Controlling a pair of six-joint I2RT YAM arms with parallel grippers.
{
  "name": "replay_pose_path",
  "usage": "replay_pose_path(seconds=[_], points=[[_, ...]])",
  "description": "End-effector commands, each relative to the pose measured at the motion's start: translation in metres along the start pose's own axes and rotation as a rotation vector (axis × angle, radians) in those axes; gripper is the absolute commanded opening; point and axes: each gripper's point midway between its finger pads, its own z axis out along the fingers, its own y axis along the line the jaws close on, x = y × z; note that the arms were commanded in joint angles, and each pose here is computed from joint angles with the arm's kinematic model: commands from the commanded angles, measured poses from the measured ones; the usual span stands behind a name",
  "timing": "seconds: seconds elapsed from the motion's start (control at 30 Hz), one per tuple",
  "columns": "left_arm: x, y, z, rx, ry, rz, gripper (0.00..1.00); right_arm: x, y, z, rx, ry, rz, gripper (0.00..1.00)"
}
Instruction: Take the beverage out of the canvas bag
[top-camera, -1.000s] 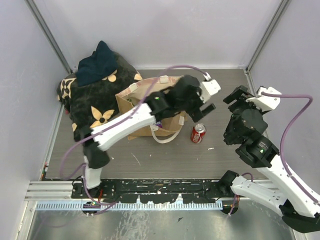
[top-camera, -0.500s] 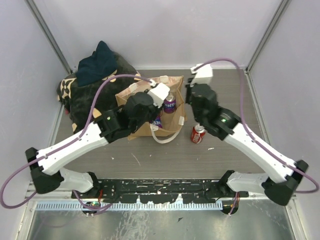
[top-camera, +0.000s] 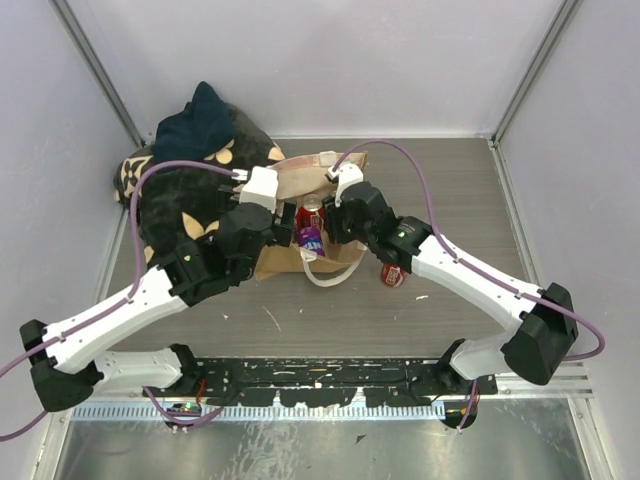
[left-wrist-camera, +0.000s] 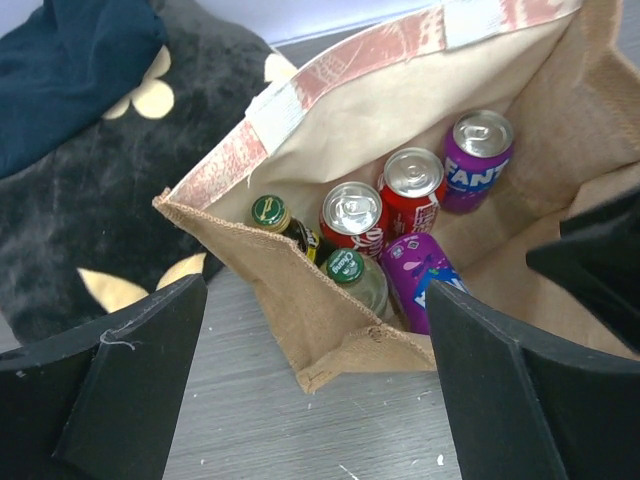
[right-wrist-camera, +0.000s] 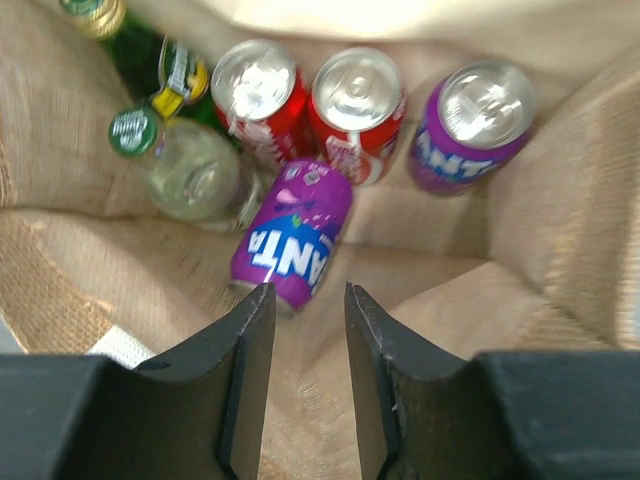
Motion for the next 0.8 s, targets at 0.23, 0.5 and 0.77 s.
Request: replay_pose_path(seconds=[0.23, 0.5, 0.77], points=[[0.045, 0.014, 0.037, -0.158, 0.134, -0.085, 0.98, 0.053, 0.048, 0.005, -0.167, 0.111, -0.052, 0.4], [0.076, 0.015, 0.052, -0.136, 0.223, -0.133, 1.0, 0.072, 0.05, 0.011, -0.163, 0.161, -0.084, 0.4], [0.077, 0.003, 0.051, -0.063, 0.217, -0.19, 0.97, 0.088, 0.048, 0.018, -0.149, 0.207, -0.108, 0.4]])
